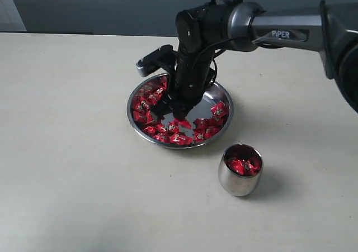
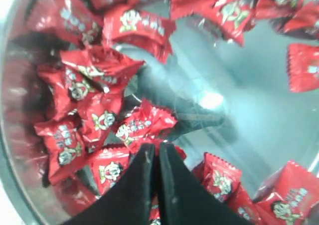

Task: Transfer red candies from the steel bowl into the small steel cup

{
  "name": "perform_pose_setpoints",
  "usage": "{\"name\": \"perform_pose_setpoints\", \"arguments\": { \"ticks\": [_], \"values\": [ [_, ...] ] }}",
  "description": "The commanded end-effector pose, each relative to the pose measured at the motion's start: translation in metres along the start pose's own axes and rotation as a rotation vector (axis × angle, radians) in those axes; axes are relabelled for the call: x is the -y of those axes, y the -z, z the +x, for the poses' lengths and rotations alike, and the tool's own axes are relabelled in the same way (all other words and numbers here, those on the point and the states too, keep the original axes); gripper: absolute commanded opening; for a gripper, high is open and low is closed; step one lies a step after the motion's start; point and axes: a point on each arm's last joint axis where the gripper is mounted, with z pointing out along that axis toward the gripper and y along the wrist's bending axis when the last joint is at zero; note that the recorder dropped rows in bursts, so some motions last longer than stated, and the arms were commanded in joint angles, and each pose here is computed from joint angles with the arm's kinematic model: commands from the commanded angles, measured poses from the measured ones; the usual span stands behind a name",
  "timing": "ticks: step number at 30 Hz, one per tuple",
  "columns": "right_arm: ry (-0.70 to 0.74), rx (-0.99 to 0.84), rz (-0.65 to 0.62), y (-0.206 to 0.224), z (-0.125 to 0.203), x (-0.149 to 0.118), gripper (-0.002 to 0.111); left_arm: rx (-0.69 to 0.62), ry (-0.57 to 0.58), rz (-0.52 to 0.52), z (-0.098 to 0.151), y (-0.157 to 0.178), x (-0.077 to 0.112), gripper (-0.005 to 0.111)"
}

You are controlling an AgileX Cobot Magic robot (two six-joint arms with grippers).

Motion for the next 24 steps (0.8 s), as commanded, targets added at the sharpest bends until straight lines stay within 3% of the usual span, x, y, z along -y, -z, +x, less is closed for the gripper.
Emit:
{"name": "perform_pose_setpoints", "arguments": {
  "ticks": [1,10,24],
  "values": [
    [-0.027,0.102,0.026,0.039,-0.007,0.000,0.003,0.009,0.007,0.008,0.000,0.000,0.001,0.000],
    [-0.115,0.116,0.022,0.095,0.017,-0.009,0.003,0.009,0.007,0.008,0.000,0.000,0.001,0.000],
    [-0.210,0.176,0.029,0.120,0.137,-0.036,0.003,0.009,0.007,0.008,0.000,0.000,0.001,0.000]
  ]
}}
